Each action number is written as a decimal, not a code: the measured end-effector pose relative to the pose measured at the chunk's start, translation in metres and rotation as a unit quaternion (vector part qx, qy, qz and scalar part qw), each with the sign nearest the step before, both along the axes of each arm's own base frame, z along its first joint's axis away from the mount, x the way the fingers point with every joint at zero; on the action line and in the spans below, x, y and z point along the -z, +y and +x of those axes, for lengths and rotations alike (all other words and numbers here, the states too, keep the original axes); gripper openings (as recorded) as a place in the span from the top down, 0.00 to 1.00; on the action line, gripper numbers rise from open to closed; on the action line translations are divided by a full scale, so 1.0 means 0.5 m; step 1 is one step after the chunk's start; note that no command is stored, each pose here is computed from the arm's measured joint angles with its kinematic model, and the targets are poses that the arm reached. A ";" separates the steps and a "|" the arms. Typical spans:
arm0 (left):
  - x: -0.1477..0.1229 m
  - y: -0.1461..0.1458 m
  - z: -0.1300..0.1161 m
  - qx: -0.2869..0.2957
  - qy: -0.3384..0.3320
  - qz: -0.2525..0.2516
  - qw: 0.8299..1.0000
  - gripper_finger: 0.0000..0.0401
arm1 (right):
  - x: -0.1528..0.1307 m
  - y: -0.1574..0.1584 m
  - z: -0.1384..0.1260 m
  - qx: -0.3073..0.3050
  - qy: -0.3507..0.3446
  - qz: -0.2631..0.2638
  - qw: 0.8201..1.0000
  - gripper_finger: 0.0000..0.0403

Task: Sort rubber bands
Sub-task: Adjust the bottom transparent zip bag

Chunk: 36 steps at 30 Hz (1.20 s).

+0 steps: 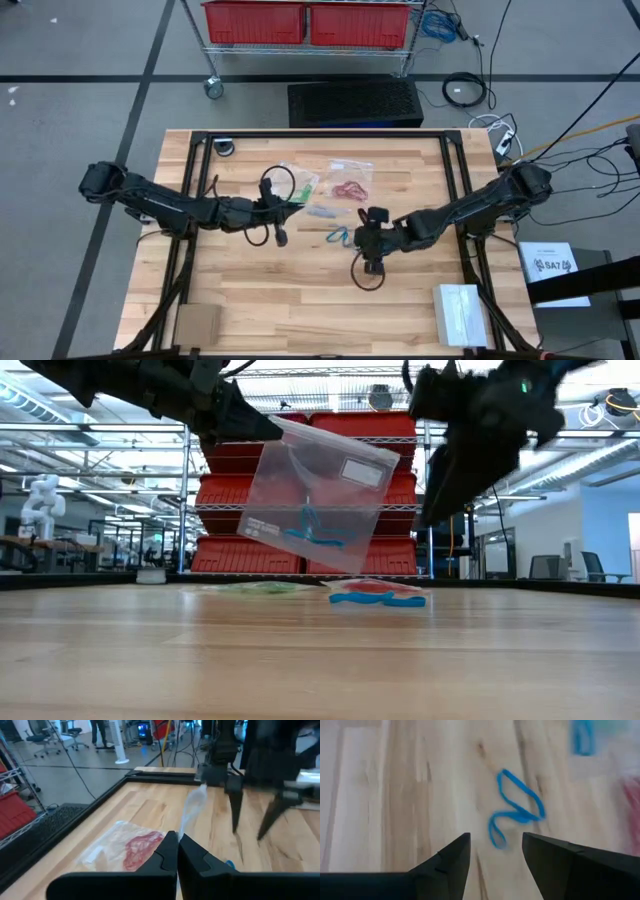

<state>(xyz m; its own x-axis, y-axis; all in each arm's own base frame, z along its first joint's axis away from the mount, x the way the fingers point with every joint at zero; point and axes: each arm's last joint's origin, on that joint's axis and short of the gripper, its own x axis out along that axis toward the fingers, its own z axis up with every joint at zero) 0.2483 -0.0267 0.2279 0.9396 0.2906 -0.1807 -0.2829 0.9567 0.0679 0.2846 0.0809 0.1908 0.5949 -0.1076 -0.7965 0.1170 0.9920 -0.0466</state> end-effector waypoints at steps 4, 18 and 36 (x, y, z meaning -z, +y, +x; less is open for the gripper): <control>-0.003 0.001 -0.003 -0.001 0.002 0.001 1.000 1.00 | 0.020 -0.006 0.002 0.016 -0.053 -0.046 0.997 0.59; 0.005 -0.004 -0.004 0.032 0.023 -0.003 0.999 1.00 | -0.074 -0.026 -0.018 0.071 -0.136 -0.083 0.985 0.54; 0.006 -0.005 -0.004 0.041 0.024 -0.006 0.999 1.00 | -0.079 -0.050 -0.016 0.080 -0.134 -0.110 0.982 0.54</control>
